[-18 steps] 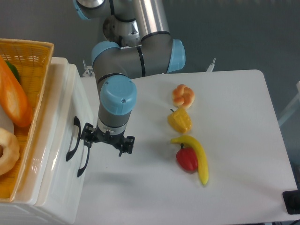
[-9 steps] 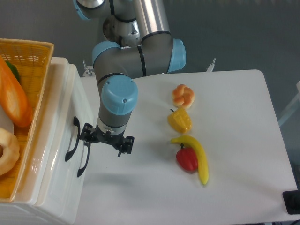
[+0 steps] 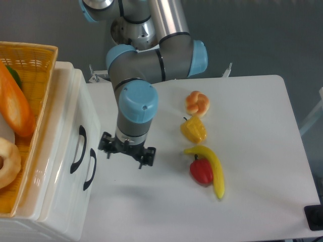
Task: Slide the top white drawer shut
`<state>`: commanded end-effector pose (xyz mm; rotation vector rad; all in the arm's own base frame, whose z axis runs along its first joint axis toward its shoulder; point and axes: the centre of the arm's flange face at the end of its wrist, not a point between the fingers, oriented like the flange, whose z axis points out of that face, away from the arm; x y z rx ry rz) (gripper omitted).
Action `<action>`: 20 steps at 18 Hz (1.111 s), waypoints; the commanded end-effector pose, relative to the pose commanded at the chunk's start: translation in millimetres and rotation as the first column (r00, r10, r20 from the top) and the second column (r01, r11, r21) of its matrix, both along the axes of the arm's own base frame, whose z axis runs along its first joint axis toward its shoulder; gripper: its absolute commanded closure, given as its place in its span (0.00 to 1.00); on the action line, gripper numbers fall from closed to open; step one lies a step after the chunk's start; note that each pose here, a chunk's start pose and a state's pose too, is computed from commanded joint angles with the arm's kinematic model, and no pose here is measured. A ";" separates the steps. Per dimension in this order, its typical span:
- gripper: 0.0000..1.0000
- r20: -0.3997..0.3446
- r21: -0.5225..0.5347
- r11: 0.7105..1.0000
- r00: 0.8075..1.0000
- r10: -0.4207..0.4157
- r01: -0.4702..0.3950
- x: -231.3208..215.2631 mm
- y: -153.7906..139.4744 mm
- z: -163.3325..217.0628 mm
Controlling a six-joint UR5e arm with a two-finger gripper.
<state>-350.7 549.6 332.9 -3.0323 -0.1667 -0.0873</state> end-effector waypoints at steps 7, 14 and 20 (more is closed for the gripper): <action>0.00 -0.117 0.009 0.986 0.979 -0.166 0.168 -75.4 -50.0 39.6; 0.00 -0.240 -0.094 0.909 0.877 -0.416 0.405 -99.0 -102.0 93.9; 0.00 -0.218 -0.177 0.891 0.866 -0.449 0.417 -119.5 -155.8 103.8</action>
